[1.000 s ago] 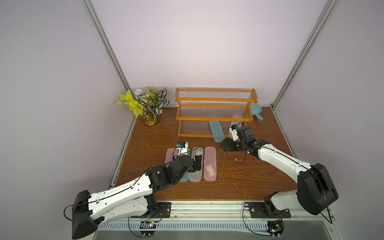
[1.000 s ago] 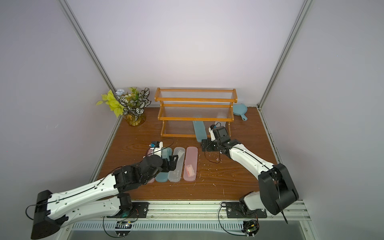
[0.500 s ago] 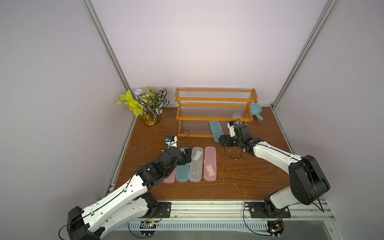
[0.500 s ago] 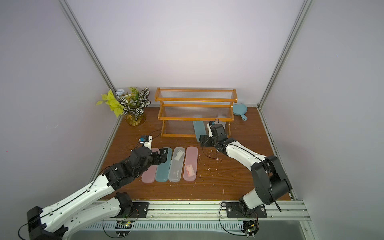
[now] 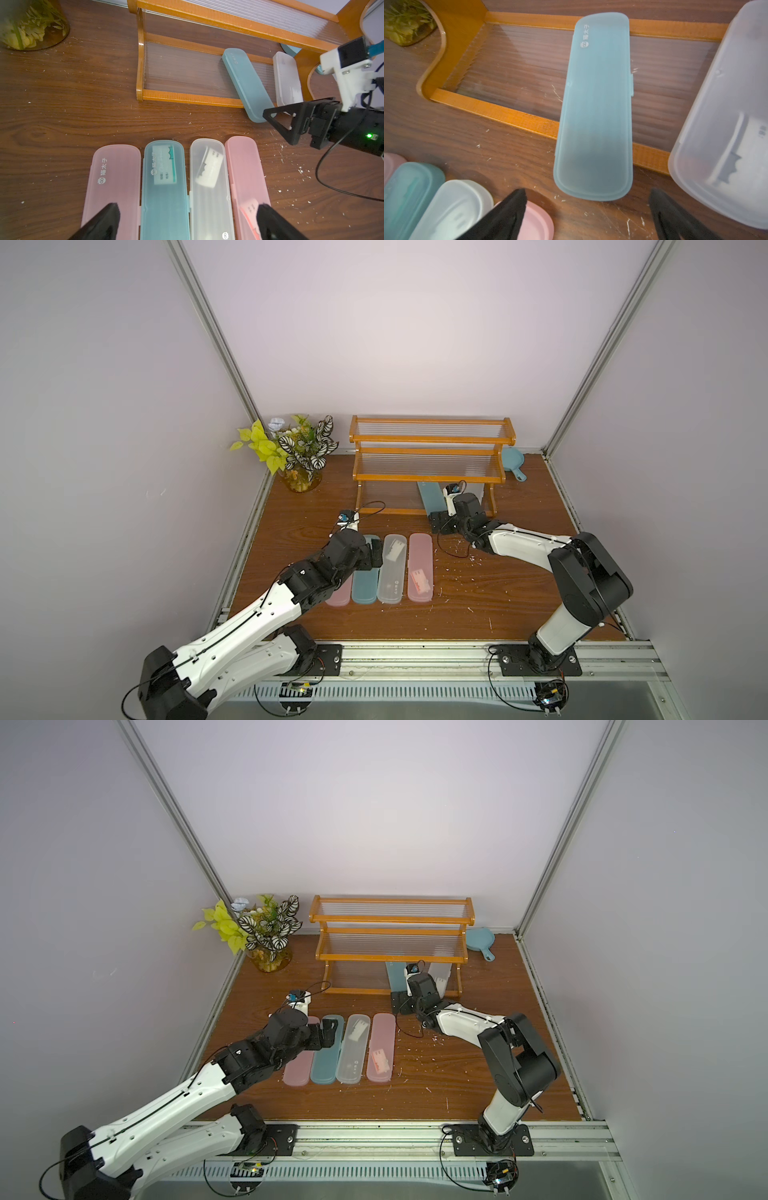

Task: Remove the pencil cases from the shelf
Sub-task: Pick up the pencil case from the shelf, then place the pencil case at the center of the board, then pick up the pencil case from the shelf.

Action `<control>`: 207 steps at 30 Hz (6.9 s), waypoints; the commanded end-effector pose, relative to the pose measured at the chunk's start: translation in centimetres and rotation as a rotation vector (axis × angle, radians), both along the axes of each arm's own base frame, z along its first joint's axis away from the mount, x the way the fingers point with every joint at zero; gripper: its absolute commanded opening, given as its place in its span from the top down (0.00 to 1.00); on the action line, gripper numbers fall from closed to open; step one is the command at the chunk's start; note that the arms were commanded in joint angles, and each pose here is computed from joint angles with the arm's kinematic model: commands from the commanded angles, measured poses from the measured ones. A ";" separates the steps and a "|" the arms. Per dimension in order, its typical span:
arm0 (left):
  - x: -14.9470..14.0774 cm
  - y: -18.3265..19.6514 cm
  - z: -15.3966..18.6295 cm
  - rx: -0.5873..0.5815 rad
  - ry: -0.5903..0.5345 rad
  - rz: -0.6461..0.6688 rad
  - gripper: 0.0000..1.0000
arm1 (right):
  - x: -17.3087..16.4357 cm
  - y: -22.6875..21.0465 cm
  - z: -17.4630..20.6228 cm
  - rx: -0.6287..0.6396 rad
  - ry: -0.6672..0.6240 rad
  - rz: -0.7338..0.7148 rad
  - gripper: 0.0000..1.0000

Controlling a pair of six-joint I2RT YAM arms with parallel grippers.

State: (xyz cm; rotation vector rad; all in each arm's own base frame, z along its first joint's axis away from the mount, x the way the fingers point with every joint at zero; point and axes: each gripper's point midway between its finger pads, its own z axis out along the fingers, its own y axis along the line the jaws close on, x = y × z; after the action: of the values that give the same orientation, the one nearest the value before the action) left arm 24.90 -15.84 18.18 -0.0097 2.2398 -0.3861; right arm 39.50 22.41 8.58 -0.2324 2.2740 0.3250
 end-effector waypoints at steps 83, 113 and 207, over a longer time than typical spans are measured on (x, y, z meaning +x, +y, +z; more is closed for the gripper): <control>-1.4 4.4 0.5 -0.020 -0.024 0.134 0.03 | -11.6 -1.6 2.8 -0.014 -0.095 -0.123 0.24; -1.6 3.6 0.2 -0.031 0.000 0.093 0.03 | -18.8 -2.0 -2.4 0.065 -0.006 -0.208 0.24; -0.5 3.5 0.9 0.015 -0.062 0.086 0.03 | 4.2 -9.1 1.5 0.104 0.106 -0.349 0.02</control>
State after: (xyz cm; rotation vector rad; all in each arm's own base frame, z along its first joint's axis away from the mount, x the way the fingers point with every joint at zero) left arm 24.11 -12.94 18.05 -0.0839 2.1878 -0.3561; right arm 42.67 13.53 8.73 0.2121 2.3750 0.2819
